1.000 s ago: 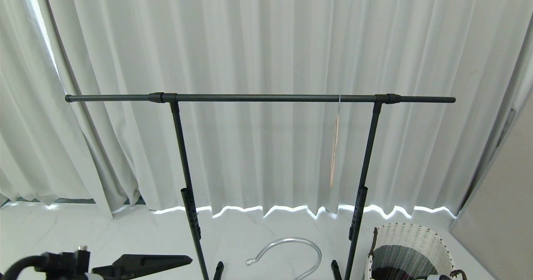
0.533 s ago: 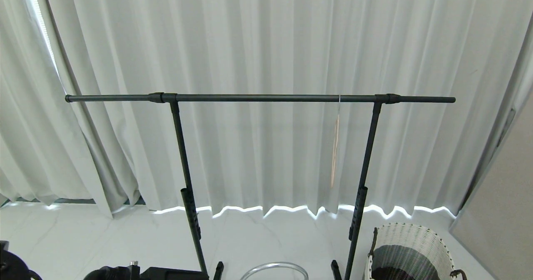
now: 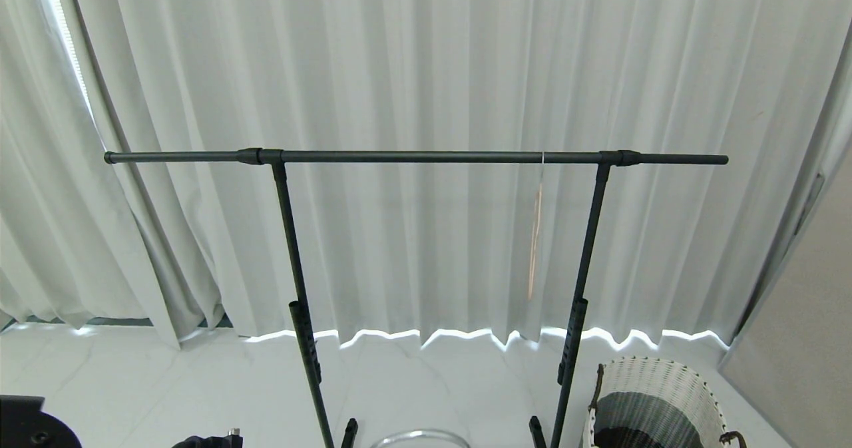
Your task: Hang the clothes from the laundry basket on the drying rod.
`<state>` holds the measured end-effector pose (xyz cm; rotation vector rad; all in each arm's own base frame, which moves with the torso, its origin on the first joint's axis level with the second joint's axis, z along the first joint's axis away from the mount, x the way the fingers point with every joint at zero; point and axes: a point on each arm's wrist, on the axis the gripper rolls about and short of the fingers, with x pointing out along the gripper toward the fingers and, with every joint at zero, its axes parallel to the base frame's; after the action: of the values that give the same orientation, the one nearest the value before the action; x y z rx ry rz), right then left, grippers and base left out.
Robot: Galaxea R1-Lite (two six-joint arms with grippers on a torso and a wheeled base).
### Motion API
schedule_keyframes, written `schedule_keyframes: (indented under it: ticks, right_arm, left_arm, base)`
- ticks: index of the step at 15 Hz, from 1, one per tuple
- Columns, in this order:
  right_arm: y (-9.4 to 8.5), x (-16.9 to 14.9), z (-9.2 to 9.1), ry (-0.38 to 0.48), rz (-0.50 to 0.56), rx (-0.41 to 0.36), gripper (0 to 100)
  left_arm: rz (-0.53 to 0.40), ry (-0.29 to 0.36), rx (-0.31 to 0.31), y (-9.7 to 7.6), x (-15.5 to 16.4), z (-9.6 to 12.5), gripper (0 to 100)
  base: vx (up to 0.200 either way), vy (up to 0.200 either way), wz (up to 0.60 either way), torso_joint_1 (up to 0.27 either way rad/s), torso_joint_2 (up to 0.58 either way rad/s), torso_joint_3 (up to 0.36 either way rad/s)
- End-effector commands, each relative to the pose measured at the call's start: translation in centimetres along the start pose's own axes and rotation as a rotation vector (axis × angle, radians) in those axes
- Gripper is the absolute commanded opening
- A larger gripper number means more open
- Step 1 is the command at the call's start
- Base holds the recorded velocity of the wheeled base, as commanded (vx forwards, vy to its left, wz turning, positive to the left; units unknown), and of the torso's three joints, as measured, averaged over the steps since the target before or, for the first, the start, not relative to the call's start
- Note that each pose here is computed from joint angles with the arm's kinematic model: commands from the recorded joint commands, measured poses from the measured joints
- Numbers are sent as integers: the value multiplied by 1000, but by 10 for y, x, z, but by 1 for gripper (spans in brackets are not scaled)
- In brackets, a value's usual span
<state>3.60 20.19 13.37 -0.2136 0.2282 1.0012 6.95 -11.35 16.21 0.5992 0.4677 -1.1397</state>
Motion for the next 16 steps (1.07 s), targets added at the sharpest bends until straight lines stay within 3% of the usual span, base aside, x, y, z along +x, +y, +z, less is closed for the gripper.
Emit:
schedule_keyframes:
  ticks: [1, 4, 5, 10, 13, 14, 16]
  right_arm:
    - [0, 1, -1, 2, -1, 1, 0]
    - [0, 0, -1, 3, -7, 0, 0]
    - [0, 0, -2, 6, -18, -2, 100]
    - [-7, 1, -2, 3, -101, 9, 100]
    - [-18, 3, -1, 0, -153, 27, 100]
    - [-22, 4, -1, 2, -174, 33, 100]
    - [-27, 7, -2, 16, -193, 37, 100]
  left_arm:
    - [-2, 6, 0, 0, 1, -1, 0]
    - [0, 9, -3, 0, 1, -2, 0]
    - [0, 8, -3, 0, 0, -2, 0]
    - [43, 28, -6, -1, -1, -8, 0]
    - [224, 98, -5, 0, -4, -18, 0]
    - [265, 104, -17, 2, -5, -18, 0]
    - [337, 85, -107, 10, -9, -14, 0]
  base:
    - [0, 0, 0, 0, 0, 0]
    - [0, 0, 0, 0, 0, 0]
    - [0, 0, 0, 0, 0, 0]
    - [0, 0, 0, 0, 0, 0]
    - [0, 0, 0, 0, 0, 0]
    - [0, 0, 0, 0, 0, 0]
    - [0, 0, 0, 0, 0, 0]
